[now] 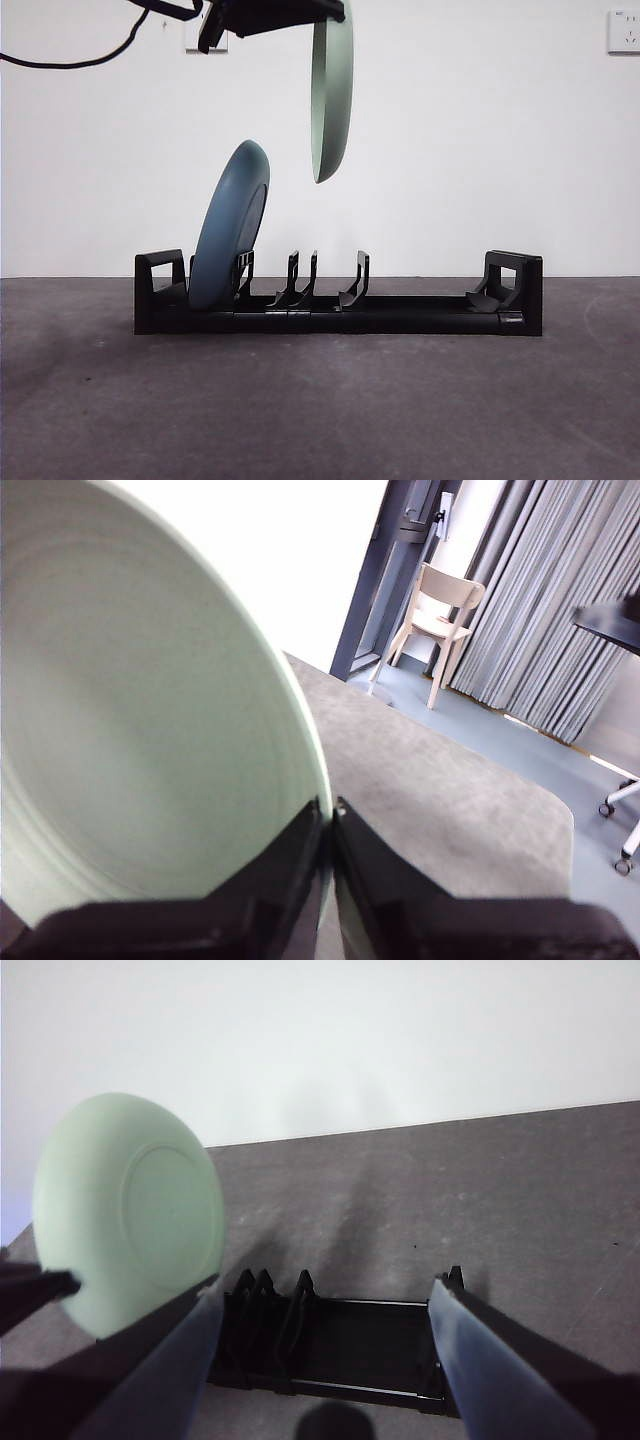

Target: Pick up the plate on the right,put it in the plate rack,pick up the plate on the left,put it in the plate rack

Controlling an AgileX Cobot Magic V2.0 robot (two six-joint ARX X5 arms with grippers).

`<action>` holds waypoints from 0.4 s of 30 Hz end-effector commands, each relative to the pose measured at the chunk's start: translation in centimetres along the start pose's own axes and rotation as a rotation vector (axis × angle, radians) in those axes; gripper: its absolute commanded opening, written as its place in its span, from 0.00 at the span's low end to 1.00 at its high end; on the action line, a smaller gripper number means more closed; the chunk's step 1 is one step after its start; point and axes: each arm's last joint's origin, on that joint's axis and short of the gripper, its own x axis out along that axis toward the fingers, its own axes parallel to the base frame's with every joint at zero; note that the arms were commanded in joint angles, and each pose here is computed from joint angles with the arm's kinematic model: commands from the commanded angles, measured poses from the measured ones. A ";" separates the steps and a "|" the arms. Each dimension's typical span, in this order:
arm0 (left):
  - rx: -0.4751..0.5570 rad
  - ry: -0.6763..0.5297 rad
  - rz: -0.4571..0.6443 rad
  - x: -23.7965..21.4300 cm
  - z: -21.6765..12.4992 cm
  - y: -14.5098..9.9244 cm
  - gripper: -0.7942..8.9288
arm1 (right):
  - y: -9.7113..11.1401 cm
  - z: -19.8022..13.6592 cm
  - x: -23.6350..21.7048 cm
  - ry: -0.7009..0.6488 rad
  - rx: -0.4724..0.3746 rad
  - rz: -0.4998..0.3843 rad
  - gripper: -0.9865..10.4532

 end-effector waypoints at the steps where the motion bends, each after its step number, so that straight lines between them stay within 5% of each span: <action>1: 0.008 -0.022 -0.040 0.5 0.9 0.0 0.07 | 0.0 0.0 0.0 -0.002 -0.004 -0.002 0.39; 12: -0.056 0.092 -0.032 4.0 -0.8 2.3 0.07 | 0.0 -0.1 0.0 0.006 -0.004 0.000 0.39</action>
